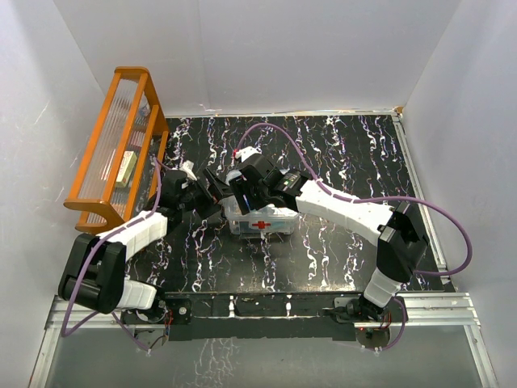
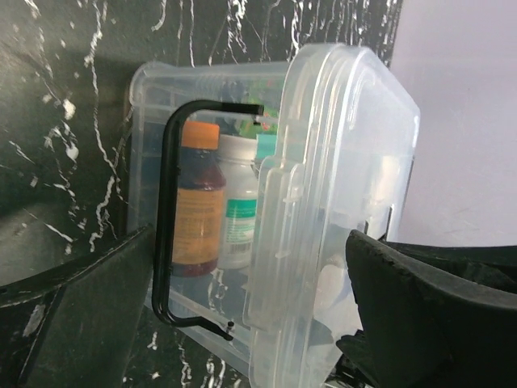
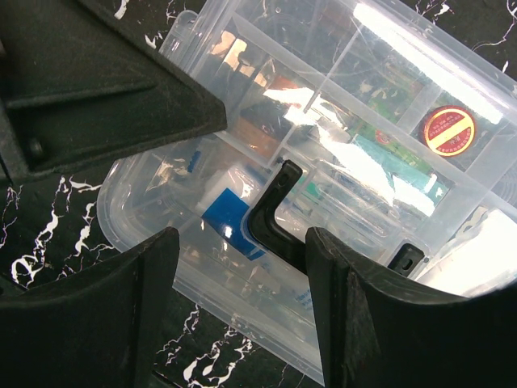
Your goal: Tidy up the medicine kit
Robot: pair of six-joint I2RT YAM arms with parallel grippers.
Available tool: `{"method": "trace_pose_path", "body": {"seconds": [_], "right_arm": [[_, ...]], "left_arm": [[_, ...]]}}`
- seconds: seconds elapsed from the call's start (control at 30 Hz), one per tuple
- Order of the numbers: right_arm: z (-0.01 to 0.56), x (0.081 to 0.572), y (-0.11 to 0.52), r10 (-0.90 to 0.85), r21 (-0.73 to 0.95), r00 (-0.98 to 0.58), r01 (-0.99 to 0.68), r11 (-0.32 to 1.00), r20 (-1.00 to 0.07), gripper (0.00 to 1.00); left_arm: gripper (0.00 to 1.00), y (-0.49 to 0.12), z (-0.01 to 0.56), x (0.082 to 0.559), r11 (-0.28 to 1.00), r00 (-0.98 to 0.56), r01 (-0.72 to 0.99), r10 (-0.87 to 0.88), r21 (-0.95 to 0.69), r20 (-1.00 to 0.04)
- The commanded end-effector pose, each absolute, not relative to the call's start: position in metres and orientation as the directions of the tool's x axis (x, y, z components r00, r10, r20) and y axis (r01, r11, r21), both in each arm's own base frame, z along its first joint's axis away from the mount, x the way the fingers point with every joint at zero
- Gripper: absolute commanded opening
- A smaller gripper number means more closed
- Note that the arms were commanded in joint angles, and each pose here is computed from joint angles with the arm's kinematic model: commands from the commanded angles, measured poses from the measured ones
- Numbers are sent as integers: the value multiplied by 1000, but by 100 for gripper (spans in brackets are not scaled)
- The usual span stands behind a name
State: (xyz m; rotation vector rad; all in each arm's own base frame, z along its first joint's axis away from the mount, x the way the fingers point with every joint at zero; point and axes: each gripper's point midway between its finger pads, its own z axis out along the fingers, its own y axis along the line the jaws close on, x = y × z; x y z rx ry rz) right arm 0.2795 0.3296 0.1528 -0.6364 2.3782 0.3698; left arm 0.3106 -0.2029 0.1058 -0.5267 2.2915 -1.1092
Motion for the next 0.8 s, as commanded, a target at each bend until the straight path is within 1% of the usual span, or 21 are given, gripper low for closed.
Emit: {"method": "trace_pose_path", "body": {"seconds": [0.0, 0.13, 0.2, 0.33, 0.43, 0.53, 0.6, 0.67, 0.77], "right_arm": [[69, 235, 287, -453, 43, -819, -498, 866, -352, 62], [72, 237, 290, -443, 52, -819, -493, 868, -365, 62], [72, 237, 291, -442, 52, -819, -492, 869, -364, 62], [73, 238, 292, -442, 53, -819, -493, 869, -367, 62], [72, 238, 293, -441, 56, -819, -493, 868, -368, 62], [71, 239, 294, -439, 57, -820, -491, 869, -366, 62], [69, 239, 293, -441, 51, -821, -489, 871, -362, 62], [68, 241, 292, -437, 43, -821, -484, 874, -366, 62], [67, 242, 291, -437, 36, -821, -482, 876, -367, 62]], "left_arm": [[99, -213, 96, 288, 522, -824, -132, -530, -842, -200], [99, -207, 86, 281, 554, -824, -150, -528, -819, -206], [99, -210, 88, 278, 534, -831, -145, -523, -833, -190], [99, -220, 110, 275, 433, -833, -112, -532, -894, -153], [98, -218, 121, 277, 450, -826, -100, -535, -888, -179], [96, -205, 118, 281, 554, -809, -77, -521, -829, -273], [94, -197, 112, 281, 587, -798, -84, -523, -805, -298], [91, -198, 116, 280, 561, -800, -74, -527, -824, -287], [84, -204, 128, 277, 515, -807, -51, -527, -856, -269]]}}
